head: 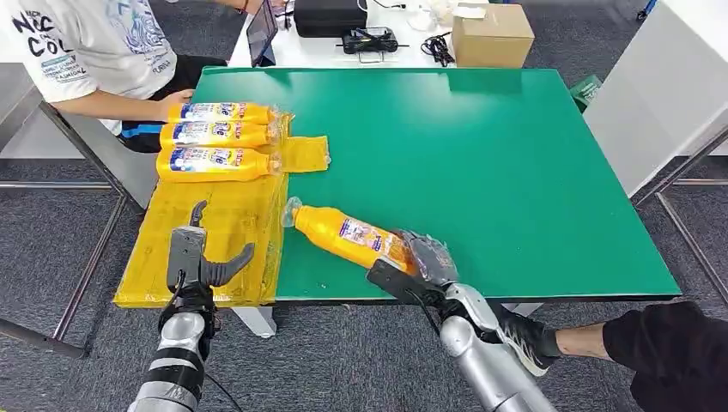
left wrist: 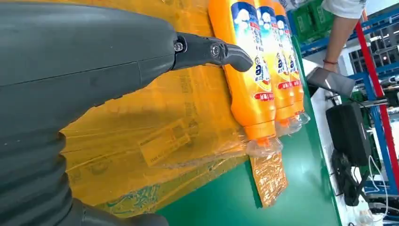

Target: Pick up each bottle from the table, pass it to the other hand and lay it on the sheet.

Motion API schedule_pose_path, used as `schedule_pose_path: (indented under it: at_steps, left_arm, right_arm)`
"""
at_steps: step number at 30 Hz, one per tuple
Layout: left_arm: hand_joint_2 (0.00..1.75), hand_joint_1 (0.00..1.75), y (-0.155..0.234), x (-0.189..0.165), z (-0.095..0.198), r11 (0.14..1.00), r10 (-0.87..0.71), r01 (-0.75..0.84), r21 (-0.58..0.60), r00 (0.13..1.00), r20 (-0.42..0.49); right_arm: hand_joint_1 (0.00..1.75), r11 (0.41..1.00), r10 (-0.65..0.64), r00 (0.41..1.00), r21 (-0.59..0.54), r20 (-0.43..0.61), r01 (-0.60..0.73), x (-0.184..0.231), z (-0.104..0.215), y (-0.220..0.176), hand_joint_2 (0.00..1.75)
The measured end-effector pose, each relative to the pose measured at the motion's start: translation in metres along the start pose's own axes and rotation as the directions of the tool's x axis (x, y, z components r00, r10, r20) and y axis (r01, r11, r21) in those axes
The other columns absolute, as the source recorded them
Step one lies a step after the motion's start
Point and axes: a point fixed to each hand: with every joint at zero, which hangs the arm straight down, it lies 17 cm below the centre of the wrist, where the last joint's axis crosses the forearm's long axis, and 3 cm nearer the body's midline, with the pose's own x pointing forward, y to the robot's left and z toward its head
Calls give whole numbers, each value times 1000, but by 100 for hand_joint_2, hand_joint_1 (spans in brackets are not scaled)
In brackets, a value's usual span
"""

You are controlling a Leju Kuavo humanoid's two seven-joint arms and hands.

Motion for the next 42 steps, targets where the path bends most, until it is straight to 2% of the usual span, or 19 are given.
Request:
schedule_pose_path:
  at_steps: [4, 6, 8, 10, 11, 13, 15, 17, 19, 22, 25, 30, 34, 42]
  left_arm:
    - [175, 0, 0, 0, 0, 1000, 6, -6, -1, 1000, -2]
    - [175, 0, -2, -1, 1, 999, 54, -54, -5, 998, -19]
    - [175, 0, -8, -2, 6, 989, 143, -144, -21, 989, -47]
    - [175, 0, -18, 1, 12, 959, 276, -280, -46, 958, -72]
    - [175, 0, -23, 4, 14, 930, 356, -361, -64, 931, -82]
    - [175, 0, -32, 12, 19, 863, 489, -496, -98, 868, -92]
    - [175, 0, -41, 26, 24, 761, 625, -633, -143, 774, -98]
    - [175, 0, -48, 39, 31, 664, 719, -723, -190, 687, -101]
    - [175, 0, -55, 51, 41, 563, 790, -789, -246, 601, -118]
    - [175, 0, -65, 64, 57, 450, 845, -836, -313, 513, -155]
    - [175, 0, -75, 72, 71, 393, 857, -847, -357, 478, -191]
    - [175, 0, -89, 81, 84, 355, 853, -843, -404, 469, -230]
    - [175, 0, -95, 88, 93, 327, 851, -837, -439, 463, -248]
    - [175, 0, -101, 94, 104, 306, 842, -822, -479, 469, -267]
  right_arm:
    - [175, 1000, -11, 1000, -26, 4, 11, 3, 0, -6, 175]
    - [175, 995, -17, 1000, -98, 25, 19, 10, 2, -19, 175]
    - [175, 971, -41, 997, -233, 70, 56, 28, 6, -48, 175]
    - [175, 901, -69, 985, -415, 157, 129, 52, 19, -94, 175]
    - [175, 846, -76, 975, -505, 209, 175, 64, 30, -121, 175]
    - [175, 754, -84, 959, -612, 271, 238, 75, 51, -155, 175]
    - [175, 666, -86, 949, -691, 303, 281, 75, 73, -181, 175]
    - [175, 619, -99, 944, -723, 314, 306, 70, 88, -191, 175]
    - [175, 596, -127, 937, -730, 325, 334, 64, 97, -192, 175]
    - [175, 599, -137, 932, -721, 337, 349, 60, 103, -185, 175]
    - [175, 608, -136, 926, -708, 352, 359, 62, 104, -180, 175]
    - [175, 648, -166, 913, -656, 374, 386, 69, 96, -161, 175]
    - [175, 709, -216, 893, -566, 395, 422, 81, 82, -128, 175]
    - [175, 779, -305, 863, -416, 404, 470, 97, 66, -74, 175]
